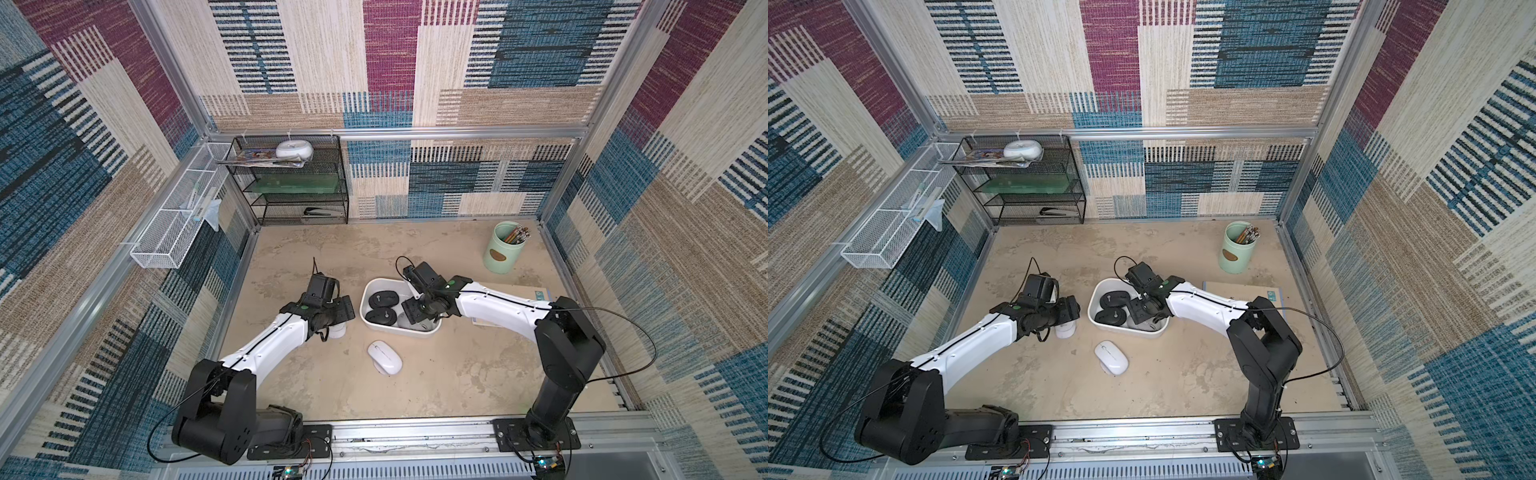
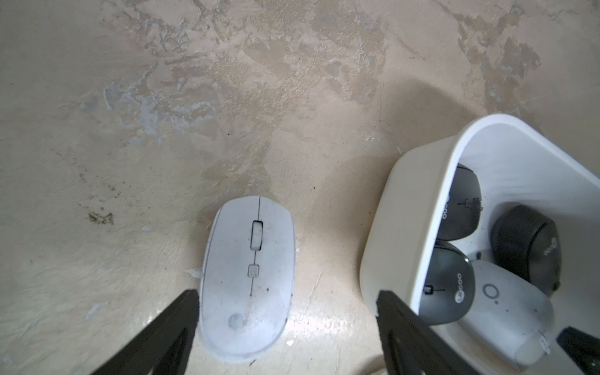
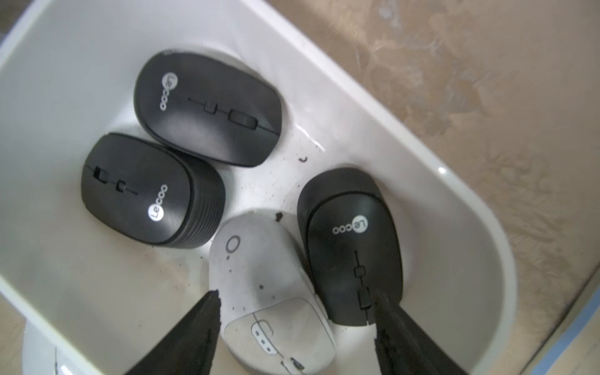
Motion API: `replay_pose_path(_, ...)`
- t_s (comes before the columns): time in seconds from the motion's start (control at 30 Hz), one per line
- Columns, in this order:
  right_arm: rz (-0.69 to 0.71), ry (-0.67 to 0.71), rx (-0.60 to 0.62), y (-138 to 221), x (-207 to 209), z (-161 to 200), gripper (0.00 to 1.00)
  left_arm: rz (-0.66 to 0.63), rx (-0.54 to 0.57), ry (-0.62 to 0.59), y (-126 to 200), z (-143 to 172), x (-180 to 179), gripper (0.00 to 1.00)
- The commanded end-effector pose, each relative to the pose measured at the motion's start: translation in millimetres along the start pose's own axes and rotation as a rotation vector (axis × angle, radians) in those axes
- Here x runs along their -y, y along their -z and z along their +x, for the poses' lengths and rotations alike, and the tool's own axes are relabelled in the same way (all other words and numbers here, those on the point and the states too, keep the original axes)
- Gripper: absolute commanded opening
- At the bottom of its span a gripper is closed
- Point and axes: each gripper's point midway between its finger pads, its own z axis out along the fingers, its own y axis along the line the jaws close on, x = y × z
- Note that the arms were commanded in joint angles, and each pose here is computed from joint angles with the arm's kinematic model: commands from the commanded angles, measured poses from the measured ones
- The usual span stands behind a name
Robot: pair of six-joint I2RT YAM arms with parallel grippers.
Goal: Take out the mouse from the storage box
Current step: Adjust the mouse in the storage box, then pick up the mouse from the storage box.
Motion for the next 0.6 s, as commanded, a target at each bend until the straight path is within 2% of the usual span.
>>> replay_pose_path(0.0, 0.071, 0.016, -0.028, -9, 16, -1, 0.76, 0.002, 0.006, -0.004, 2, -1, 0, 0.89)
replay_pose_path(0.23, 0.112, 0.032, -0.071, -28, 32, -2, 0.73, 0.01, 0.009, -0.004, 4, -1, 1, 0.9)
replay_pose_path(0.57, 0.076, 0.059, -0.151, -59, 28, 14, 0.72, 0.009, 0.007, -0.003, 3, -1, 1, 0.9)
